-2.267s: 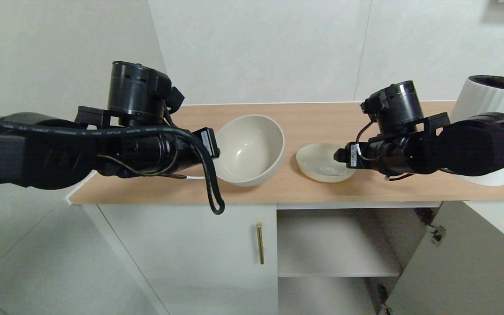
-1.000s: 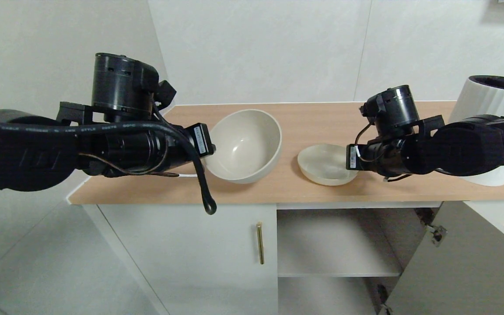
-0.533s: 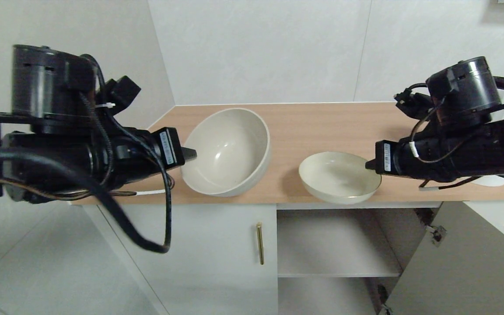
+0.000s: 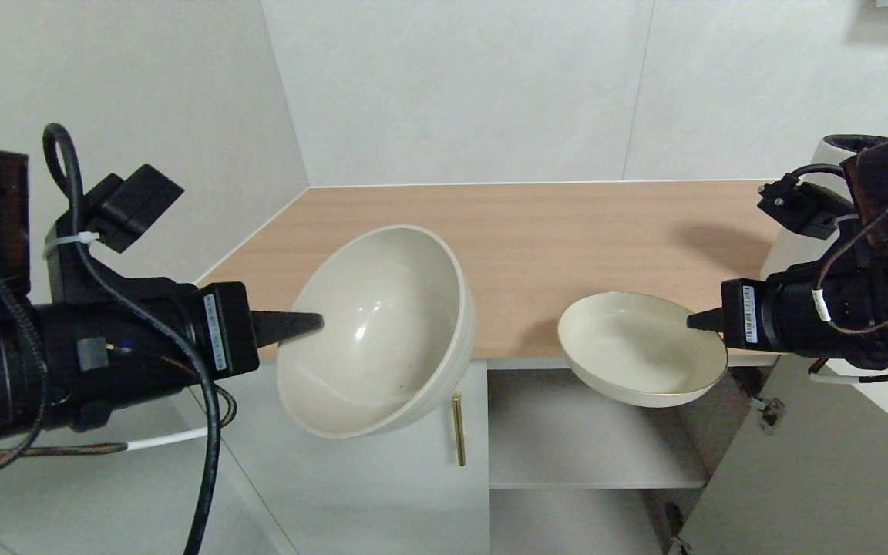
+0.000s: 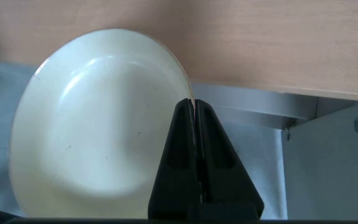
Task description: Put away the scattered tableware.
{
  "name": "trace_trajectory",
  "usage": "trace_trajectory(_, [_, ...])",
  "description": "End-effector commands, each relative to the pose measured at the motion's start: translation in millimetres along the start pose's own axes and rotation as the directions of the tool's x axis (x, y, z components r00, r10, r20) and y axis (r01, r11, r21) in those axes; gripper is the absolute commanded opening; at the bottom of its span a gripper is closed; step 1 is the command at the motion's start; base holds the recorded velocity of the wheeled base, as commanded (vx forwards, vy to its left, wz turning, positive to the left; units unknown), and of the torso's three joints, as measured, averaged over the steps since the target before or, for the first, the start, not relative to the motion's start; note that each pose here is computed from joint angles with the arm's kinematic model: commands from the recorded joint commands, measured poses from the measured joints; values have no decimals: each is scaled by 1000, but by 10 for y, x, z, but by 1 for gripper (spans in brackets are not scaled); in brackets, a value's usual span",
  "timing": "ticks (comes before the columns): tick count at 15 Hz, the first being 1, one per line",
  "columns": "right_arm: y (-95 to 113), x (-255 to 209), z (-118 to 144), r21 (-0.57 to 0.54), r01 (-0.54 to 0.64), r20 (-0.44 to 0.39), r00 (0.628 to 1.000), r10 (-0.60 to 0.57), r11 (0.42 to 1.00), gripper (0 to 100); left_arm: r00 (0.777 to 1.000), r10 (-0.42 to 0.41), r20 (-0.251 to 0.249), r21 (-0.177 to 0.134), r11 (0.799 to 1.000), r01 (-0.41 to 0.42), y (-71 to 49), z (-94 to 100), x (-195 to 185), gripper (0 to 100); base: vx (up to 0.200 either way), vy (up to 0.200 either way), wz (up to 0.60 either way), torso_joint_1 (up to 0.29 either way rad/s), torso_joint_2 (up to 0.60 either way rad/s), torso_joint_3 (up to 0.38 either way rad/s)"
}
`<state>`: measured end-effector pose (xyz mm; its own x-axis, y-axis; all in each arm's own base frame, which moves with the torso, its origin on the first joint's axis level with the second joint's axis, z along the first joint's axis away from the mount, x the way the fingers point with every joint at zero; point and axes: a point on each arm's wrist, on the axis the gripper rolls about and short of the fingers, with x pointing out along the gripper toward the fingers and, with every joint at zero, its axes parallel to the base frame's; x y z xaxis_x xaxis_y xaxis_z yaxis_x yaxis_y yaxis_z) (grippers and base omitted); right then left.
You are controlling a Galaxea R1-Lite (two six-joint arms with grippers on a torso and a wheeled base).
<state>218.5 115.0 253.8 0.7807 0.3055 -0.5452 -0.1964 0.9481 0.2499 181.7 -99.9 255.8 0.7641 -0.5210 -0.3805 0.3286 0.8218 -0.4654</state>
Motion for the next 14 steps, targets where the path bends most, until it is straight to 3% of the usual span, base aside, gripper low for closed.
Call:
trace_trajectory(1, [-2, -27, -9, -2, -6, 11, 1000, 6, 1000, 0, 998, 26, -52, -5, 1000, -26, 42, -59, 169, 0, 0, 0, 0, 0, 0, 0])
trace_trajectory(5, [-7, 4, -31, -3, 0, 2, 1000, 0, 1000, 0, 997, 38, -69, -6, 999, -38, 58, -76, 230, 0, -150, 0, 0, 5, 3, 1])
trace_trajectory(14, [-9, 99, -51, -5, 11, -22, 1000, -12, 1000, 0, 995, 51, -91, 10, 999, -51, 84, -107, 307, 0, 0, 0, 0, 0, 0, 0])
